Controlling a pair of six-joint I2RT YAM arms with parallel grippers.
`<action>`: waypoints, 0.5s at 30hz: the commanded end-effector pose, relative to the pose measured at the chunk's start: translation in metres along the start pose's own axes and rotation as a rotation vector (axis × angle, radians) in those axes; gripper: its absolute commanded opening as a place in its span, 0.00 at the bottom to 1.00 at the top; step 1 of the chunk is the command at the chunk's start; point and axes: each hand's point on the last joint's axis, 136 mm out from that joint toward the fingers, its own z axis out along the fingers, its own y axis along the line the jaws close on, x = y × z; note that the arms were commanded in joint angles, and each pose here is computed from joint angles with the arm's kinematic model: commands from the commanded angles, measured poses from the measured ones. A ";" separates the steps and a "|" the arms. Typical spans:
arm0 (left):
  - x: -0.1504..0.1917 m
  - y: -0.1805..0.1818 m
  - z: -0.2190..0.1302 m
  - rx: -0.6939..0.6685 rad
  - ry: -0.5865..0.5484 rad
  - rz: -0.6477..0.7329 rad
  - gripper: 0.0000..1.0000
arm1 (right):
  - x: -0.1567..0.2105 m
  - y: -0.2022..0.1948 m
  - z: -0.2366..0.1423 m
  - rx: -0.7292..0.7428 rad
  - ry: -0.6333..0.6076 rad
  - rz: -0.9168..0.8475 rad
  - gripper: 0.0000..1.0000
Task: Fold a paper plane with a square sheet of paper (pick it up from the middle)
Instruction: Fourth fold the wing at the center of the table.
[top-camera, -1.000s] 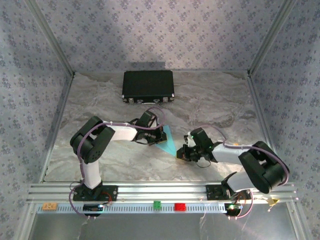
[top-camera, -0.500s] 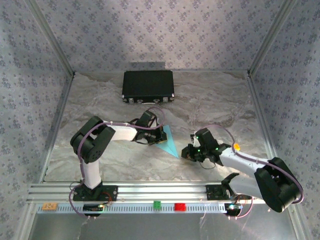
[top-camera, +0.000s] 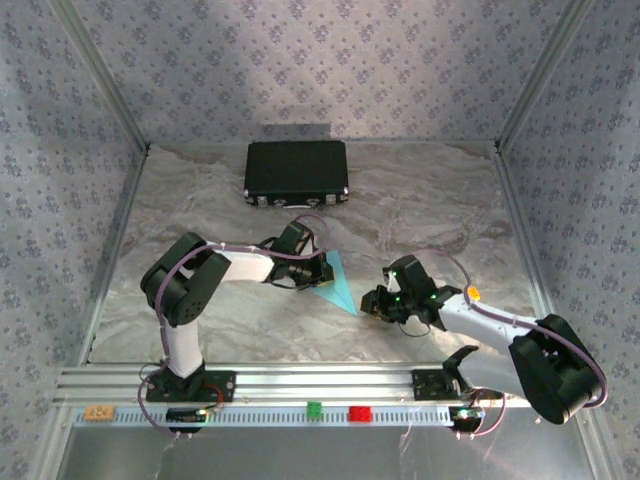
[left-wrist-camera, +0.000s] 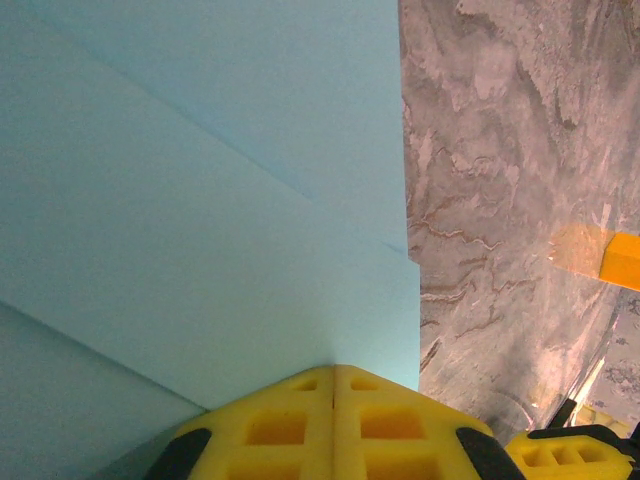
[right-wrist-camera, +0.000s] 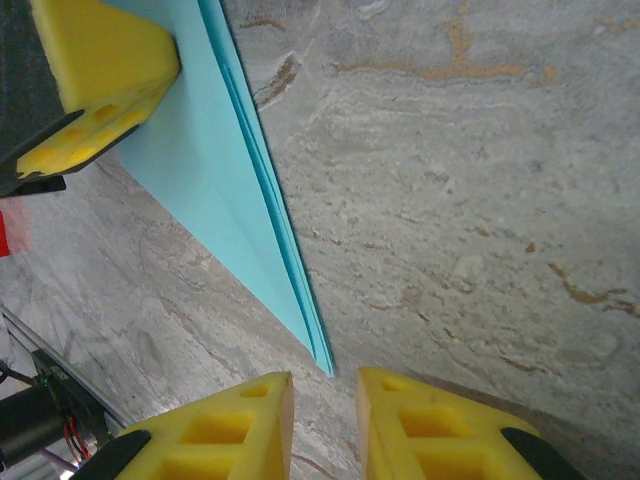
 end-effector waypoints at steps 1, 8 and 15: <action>0.004 0.024 0.001 -0.073 0.004 -0.041 0.05 | -0.007 0.003 -0.003 0.000 -0.027 0.020 0.24; 0.004 0.024 0.001 -0.073 0.003 -0.041 0.05 | -0.005 0.010 -0.001 -0.047 -0.012 0.020 0.25; 0.004 0.023 0.001 -0.066 0.002 -0.042 0.05 | -0.002 0.015 0.001 -0.076 0.007 0.020 0.28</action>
